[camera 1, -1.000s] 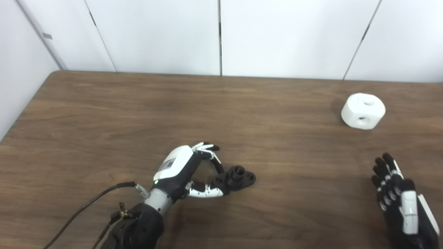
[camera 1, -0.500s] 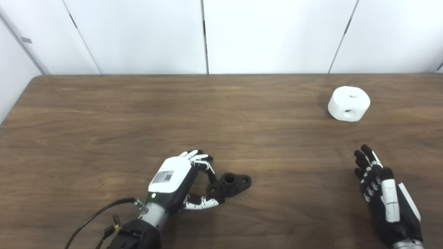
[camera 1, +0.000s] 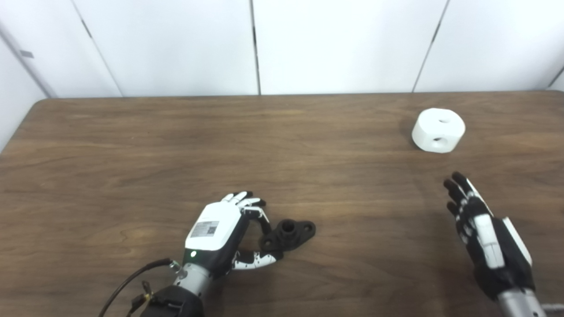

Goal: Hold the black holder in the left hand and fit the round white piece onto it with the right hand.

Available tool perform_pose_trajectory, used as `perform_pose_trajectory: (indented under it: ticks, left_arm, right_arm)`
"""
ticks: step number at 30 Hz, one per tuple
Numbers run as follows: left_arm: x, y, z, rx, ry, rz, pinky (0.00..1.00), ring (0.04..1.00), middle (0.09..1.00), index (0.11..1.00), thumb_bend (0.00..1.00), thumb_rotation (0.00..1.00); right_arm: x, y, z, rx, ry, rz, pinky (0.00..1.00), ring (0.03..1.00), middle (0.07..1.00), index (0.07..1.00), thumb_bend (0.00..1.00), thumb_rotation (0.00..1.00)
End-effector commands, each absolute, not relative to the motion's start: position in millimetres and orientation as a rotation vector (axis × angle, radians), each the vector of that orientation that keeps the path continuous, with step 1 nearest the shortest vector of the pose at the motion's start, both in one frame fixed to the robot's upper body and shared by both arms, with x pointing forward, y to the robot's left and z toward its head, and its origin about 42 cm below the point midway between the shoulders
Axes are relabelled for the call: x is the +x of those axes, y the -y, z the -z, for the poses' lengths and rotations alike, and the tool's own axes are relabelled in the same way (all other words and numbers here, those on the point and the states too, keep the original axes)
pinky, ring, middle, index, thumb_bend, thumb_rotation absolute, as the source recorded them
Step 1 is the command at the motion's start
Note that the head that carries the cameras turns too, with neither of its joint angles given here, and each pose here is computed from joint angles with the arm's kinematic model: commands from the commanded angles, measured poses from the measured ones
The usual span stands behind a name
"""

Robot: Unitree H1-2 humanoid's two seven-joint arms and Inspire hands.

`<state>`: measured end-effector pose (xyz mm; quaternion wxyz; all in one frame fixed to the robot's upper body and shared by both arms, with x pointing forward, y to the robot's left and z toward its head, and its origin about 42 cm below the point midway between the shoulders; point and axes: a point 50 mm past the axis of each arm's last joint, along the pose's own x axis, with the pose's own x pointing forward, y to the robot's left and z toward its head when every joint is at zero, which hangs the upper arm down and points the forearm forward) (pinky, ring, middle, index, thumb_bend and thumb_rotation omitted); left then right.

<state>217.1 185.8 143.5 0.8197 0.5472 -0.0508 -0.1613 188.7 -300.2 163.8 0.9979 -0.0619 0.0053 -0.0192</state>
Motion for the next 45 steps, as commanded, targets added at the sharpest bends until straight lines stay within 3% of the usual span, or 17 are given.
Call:
perform_pose_trajectory:
  ticks: [1, 6, 12, 22, 28, 37, 45]
  left_arm:
    - [211, -191, -128, 1.201, 0.031, 0.398, 0.92, 0.914, 0.824, 0.49, 0.52, 0.05]
    - [210, -197, -126, 1.183, 0.033, 0.399, 0.9, 0.9, 0.815, 0.49, 0.52, 0.05]
    - [210, -203, -126, 1.17, 0.038, 0.4, 0.89, 0.891, 0.808, 0.489, 0.52, 0.05]
    - [212, -209, -127, 1.171, 0.026, 0.411, 0.87, 0.886, 0.804, 0.489, 0.52, 0.05]
    - [211, -211, -126, 1.172, 0.013, 0.421, 0.87, 0.889, 0.814, 0.49, 0.52, 0.05]
    - [210, -210, -124, 1.157, -0.003, 0.419, 0.88, 0.89, 0.809, 0.489, 0.52, 0.05]
    - [209, -209, -124, 1.15, 0.003, 0.42, 0.88, 0.889, 0.807, 0.489, 0.51, 0.05]
  right_arm:
    - [202, 307, -189, -0.188, 0.075, 0.067, 1.0, 0.995, 0.923, 0.939, 0.64, 0.78]
    - [230, 314, -206, -0.25, 0.126, 0.11, 1.0, 0.982, 0.935, 0.935, 0.7, 0.58]
    - [261, 319, -219, -0.402, 0.148, 0.194, 0.99, 0.962, 0.919, 0.901, 0.73, 0.45]
    - [304, 329, -242, -0.655, 0.207, 0.281, 0.94, 0.922, 0.91, 0.89, 0.76, 0.43]
    - [331, 337, -255, -0.765, 0.219, 0.29, 0.99, 0.983, 0.939, 0.898, 0.8, 0.42]
    - [371, 347, -283, -0.948, 0.127, 0.229, 0.97, 1.0, 0.961, 0.879, 0.86, 0.34]
    - [394, 349, -303, -1.094, 0.038, 0.139, 0.85, 1.0, 0.946, 0.821, 0.96, 0.26]
